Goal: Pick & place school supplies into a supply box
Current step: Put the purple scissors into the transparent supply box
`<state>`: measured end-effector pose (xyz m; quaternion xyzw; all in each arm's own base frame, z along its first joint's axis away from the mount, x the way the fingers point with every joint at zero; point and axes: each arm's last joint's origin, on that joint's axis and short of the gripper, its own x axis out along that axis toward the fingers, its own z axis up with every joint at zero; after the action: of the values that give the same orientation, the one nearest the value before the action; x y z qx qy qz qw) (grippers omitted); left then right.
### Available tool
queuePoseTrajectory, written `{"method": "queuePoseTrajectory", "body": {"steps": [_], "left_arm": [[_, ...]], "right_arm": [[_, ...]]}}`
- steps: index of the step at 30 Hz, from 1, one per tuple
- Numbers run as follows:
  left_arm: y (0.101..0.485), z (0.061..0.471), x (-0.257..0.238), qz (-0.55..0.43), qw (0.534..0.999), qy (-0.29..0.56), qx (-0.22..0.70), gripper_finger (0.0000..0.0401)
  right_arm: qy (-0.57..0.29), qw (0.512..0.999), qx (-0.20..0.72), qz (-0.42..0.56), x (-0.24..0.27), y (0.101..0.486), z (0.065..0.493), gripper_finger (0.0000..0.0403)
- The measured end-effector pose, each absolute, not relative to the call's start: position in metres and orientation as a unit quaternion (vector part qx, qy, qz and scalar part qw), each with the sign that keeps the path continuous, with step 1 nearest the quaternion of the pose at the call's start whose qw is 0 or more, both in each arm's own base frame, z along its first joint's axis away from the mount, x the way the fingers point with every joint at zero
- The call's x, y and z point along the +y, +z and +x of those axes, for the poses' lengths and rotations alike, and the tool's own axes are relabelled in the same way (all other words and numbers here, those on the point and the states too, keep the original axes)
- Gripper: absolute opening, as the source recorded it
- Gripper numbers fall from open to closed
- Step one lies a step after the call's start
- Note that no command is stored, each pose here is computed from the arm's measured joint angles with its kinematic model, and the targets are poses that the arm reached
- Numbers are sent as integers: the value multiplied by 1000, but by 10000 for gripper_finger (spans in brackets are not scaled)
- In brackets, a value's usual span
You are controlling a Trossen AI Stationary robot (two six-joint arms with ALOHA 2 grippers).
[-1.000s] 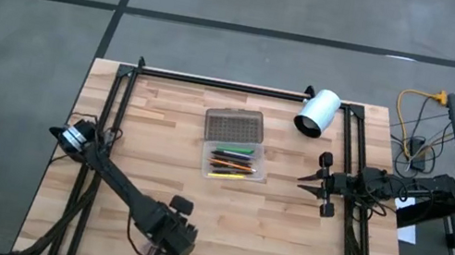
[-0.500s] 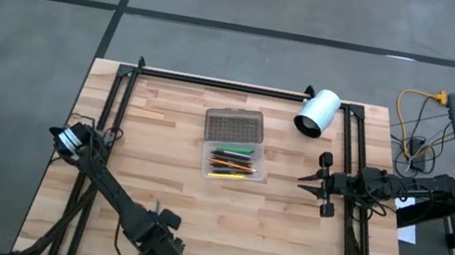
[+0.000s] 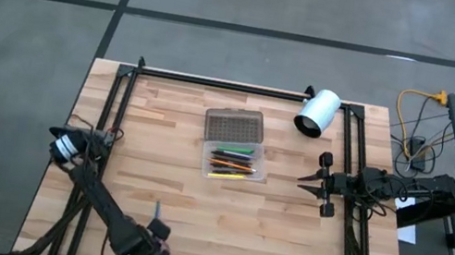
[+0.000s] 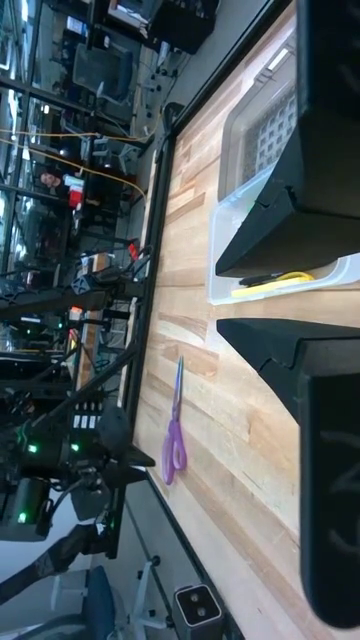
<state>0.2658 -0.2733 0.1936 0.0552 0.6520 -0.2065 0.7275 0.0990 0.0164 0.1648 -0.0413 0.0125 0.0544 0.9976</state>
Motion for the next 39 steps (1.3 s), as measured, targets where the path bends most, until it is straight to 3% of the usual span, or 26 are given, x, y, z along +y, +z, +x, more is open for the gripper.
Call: {"method": "queuePoseTrajectory", "body": {"steps": [28, 34, 39], "left_arm": [[157, 267, -281, 109, 717, -226, 650, 118], [155, 267, -280, 110, 718, -224, 649, 83], [154, 267, -279, 116, 720, -218, 648, 22]], "right_arm": [[54, 998, 12, -41, 16, 165, 99, 68], [54, 998, 13, -41, 16, 165, 99, 68], [54, 998, 13, -41, 16, 165, 99, 68]]}}
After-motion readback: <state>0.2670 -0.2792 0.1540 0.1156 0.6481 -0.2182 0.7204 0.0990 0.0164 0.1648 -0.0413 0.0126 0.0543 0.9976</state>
